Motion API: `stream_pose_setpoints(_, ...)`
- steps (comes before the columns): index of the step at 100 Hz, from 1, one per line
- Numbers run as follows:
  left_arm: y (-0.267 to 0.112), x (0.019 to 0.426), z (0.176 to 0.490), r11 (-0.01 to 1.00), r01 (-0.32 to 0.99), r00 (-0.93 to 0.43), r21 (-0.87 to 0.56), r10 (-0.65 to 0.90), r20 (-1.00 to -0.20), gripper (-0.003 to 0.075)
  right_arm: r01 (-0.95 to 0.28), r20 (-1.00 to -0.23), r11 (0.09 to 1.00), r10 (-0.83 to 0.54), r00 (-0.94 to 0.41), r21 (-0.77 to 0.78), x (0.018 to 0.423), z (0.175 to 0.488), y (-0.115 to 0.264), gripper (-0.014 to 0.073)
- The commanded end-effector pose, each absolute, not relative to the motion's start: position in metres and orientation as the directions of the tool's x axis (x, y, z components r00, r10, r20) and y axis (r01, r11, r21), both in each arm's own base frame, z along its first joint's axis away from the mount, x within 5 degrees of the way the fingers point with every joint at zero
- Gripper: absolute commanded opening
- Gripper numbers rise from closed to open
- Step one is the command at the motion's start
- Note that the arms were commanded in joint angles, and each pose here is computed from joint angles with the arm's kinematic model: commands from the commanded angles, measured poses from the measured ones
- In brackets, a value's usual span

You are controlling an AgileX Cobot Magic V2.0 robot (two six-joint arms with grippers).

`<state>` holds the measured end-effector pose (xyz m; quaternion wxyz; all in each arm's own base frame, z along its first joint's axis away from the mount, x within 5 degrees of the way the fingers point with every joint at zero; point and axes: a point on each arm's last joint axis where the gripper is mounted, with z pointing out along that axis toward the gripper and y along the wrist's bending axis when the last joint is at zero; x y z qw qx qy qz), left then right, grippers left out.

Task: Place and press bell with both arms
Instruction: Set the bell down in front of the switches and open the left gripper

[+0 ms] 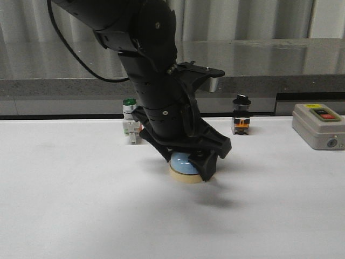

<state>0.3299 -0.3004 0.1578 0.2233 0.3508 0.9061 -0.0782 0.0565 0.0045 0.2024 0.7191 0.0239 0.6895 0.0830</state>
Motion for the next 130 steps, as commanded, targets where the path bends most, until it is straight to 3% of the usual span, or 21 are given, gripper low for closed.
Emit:
stream_pose_setpoints(1, -0.305, 0.330, 0.191, 0.742, 0.670, -0.622, 0.004, 0.565, -0.543, 0.0569, -0.100, -0.977, 0.986, 0.146, 0.155, 0.131, 0.053, 0.217, 0.004, -0.0064)
stream_pose_setpoints(50, -0.305, 0.330, 0.239, 0.745, 0.667, -0.639, 0.006, 0.577, -0.508, 0.0568, -0.100, -0.977, 0.986, 0.146, 0.155, 0.131, 0.053, 0.217, 0.004, -0.0064)
stream_pose_setpoints(96, -0.275, 0.299, 0.324, 0.747, 0.665, -0.570, 0.003, 0.510, -0.644, 0.0567, -0.100, -0.977, 0.986, 0.146, 0.155, 0.131, 0.053, 0.217, 0.004, -0.0064)
stream_pose_setpoints(130, -0.215, 0.265, 0.331, 0.810, 0.585, -0.598, -0.037, 0.399, -0.695, 0.0567, -0.100, -0.977, 0.986, 0.146, 0.155, 0.131, 0.053, 0.217, 0.004, -0.0064)
